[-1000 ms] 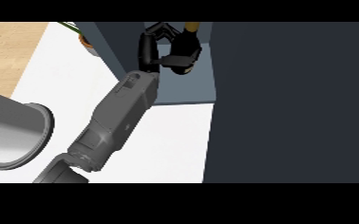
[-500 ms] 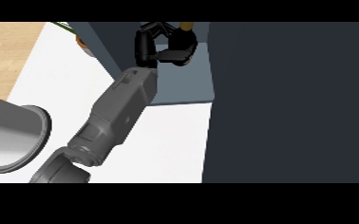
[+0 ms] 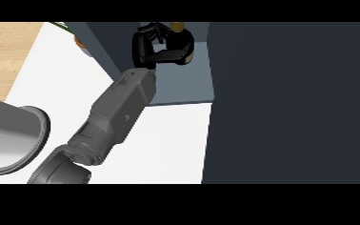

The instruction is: Pick up the wine, place it into the cabinet and close the cabinet

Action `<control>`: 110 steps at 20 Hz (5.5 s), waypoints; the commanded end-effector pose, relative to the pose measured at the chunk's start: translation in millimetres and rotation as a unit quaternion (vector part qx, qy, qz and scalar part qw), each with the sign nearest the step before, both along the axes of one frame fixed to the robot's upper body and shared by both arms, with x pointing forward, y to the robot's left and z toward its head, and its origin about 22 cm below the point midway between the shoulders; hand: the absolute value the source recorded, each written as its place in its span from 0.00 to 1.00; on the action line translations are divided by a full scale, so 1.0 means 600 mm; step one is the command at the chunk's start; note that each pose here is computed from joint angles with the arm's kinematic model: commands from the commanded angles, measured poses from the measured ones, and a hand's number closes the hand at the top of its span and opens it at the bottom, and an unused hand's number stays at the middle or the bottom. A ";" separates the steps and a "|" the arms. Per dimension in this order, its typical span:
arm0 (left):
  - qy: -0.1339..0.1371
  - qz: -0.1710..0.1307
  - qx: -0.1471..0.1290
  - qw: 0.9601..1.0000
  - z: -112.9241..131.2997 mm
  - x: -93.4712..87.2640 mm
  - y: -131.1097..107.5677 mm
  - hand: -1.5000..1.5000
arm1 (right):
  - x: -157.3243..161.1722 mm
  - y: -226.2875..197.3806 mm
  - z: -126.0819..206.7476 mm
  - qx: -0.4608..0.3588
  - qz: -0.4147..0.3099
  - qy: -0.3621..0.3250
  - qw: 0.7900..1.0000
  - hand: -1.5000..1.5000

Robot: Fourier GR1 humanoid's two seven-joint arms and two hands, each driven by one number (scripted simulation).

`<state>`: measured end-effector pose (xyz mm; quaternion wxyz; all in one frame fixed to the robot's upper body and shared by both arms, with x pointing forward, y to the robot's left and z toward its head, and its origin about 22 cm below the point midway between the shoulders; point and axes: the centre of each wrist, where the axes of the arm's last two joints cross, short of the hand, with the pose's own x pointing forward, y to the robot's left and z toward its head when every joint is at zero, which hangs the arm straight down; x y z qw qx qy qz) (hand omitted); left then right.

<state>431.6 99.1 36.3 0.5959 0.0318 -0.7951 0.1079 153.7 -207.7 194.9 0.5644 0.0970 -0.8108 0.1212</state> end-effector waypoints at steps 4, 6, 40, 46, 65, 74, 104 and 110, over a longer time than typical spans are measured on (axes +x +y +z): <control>0.007 0.011 0.020 1.000 -0.015 -0.001 0.021 1.00 | -0.002 0.000 0.020 0.007 0.008 -0.014 1.000 0.00; 0.018 0.022 0.039 0.999 -0.001 0.008 0.031 0.00 | -0.019 0.005 0.010 0.011 0.015 -0.012 1.000 0.00; -0.003 0.004 0.064 0.998 -0.088 -0.039 0.038 0.00 | -0.007 -0.003 0.019 0.009 0.014 -0.014 1.000 0.00; -0.005 -0.020 0.061 0.998 -0.076 -0.033 0.033 0.00 | 0.009 0.009 0.019 0.017 0.024 -0.014 0.999 0.00; -0.009 -0.058 -0.025 0.998 -0.082 -0.049 0.024 0.00 | -0.004 0.012 0.013 0.017 0.015 -0.004 1.000 0.00; 0.002 -0.077 -0.019 0.997 -0.123 -0.146 -0.031 0.00 | -0.015 -0.007 0.023 0.010 -0.001 -0.011 1.000 0.00; -0.048 -0.090 -0.060 0.993 -0.020 -0.439 -0.020 0.00 | -0.034 -0.018 0.029 0.006 -0.006 0.001 1.000 0.00; -0.054 -0.121 -0.043 0.990 0.004 -0.448 0.049 0.00 | -0.025 0.000 0.012 -0.006 0.056 0.030 0.998 1.00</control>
